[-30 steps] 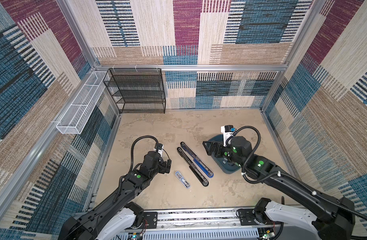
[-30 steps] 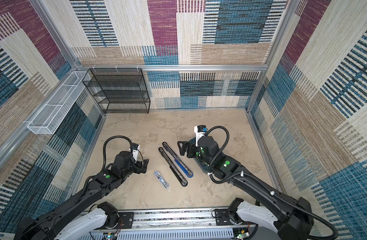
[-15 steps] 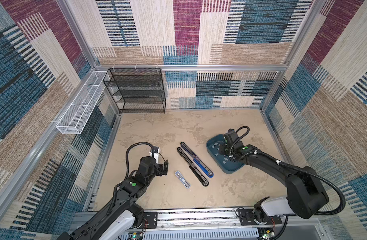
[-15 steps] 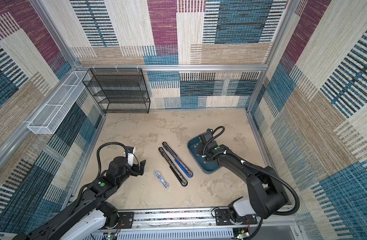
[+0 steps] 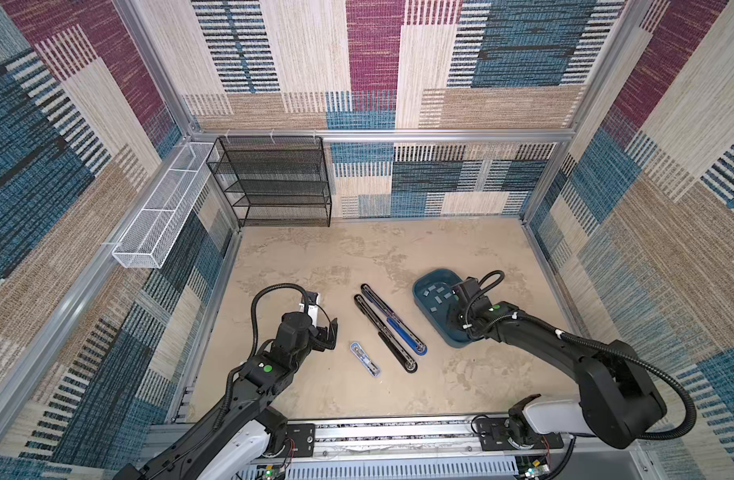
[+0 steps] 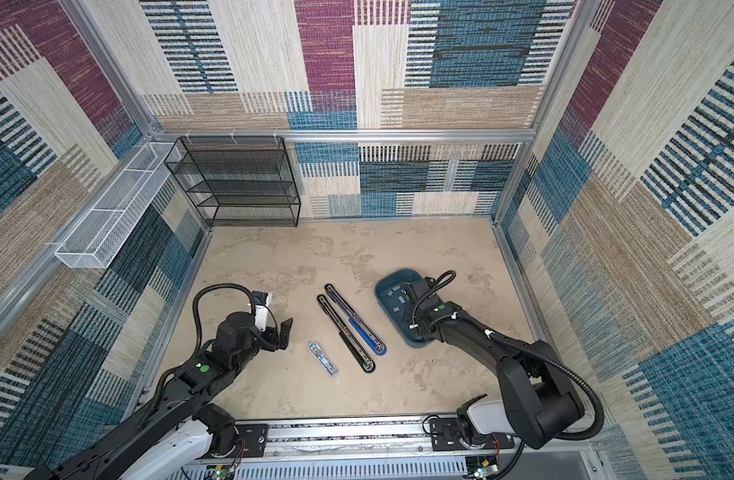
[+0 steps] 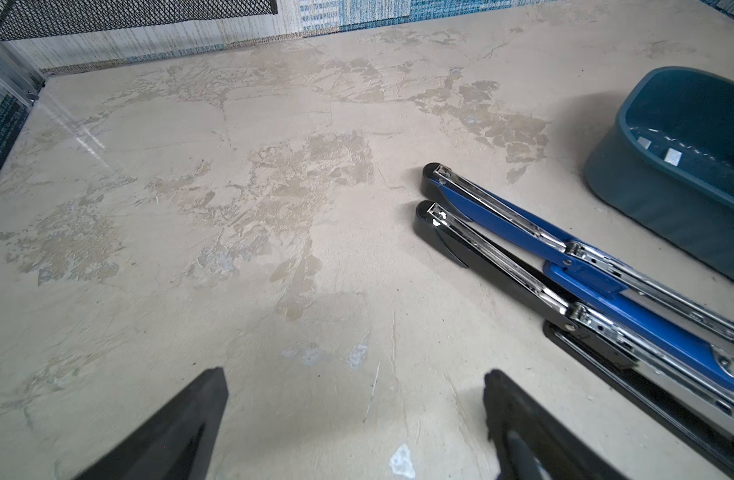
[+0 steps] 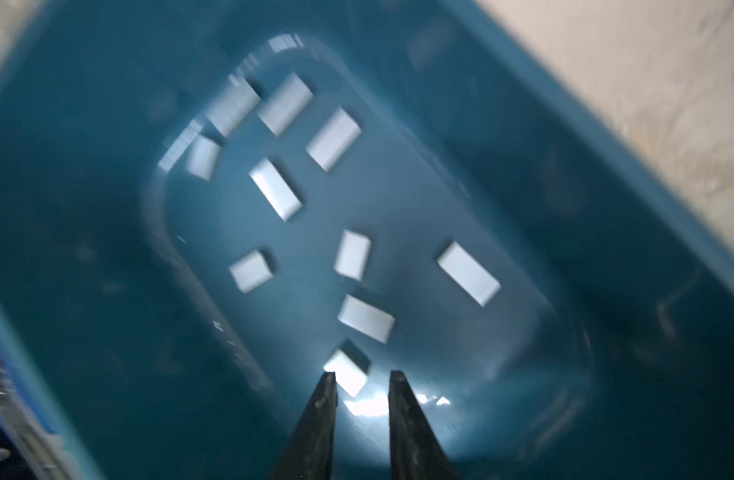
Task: Load the staples into the stapler
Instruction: 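Move the right gripper over the teal tray toward the staple strips while left withdraws, then lower the right gripper into the teal tray and grasp a staple strip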
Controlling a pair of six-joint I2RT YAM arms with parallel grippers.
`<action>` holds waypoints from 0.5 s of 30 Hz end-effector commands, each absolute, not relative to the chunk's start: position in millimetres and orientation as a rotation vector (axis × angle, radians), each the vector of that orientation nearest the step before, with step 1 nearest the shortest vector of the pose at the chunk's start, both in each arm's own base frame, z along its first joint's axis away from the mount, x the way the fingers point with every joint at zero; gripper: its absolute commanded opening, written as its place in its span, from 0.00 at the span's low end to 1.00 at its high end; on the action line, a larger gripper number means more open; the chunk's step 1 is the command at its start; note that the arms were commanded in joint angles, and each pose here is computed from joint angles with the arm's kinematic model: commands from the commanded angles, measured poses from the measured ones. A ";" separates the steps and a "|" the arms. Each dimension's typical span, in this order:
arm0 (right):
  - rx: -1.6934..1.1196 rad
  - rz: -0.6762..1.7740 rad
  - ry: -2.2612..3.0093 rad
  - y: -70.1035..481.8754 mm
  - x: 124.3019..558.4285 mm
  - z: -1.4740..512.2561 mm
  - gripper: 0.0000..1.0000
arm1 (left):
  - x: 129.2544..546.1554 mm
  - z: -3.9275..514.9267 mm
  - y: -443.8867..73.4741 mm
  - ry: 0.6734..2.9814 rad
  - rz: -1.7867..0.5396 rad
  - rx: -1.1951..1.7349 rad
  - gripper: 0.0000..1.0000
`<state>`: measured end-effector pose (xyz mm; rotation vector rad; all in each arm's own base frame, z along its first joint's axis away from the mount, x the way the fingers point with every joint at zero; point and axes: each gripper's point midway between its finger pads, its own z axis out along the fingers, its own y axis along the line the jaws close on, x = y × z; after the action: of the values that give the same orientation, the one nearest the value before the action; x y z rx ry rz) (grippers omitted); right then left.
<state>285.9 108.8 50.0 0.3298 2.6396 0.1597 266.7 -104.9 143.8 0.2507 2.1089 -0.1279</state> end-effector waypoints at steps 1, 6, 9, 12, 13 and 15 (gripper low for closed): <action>0.351 0.222 2.691 113.8 271.4 38.0 0.21 | 270.3 148.0 -109.6 2.090 -0.137 0.274 0.99; 0.325 0.355 2.662 128.3 268.9 43.1 0.21 | 273.3 145.4 -112.5 2.110 -0.133 0.286 0.99; 0.314 0.421 2.642 140.4 270.4 47.6 0.20 | 274.0 144.6 -113.9 2.116 -0.135 0.294 0.99; 0.306 0.473 2.651 154.4 269.7 46.4 0.20 | 273.2 145.0 -113.5 2.112 -0.137 0.294 0.99; 0.304 0.475 2.653 157.8 270.4 46.2 0.20 | 272.7 145.8 -113.3 2.107 -0.139 0.292 0.99; 0.303 0.474 2.652 161.9 274.0 46.7 0.20 | 271.8 147.1 -111.6 2.098 -0.138 0.283 0.99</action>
<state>263.3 148.7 39.1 0.2805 2.6894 0.4052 269.2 -111.0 139.6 0.2740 2.1365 -0.1409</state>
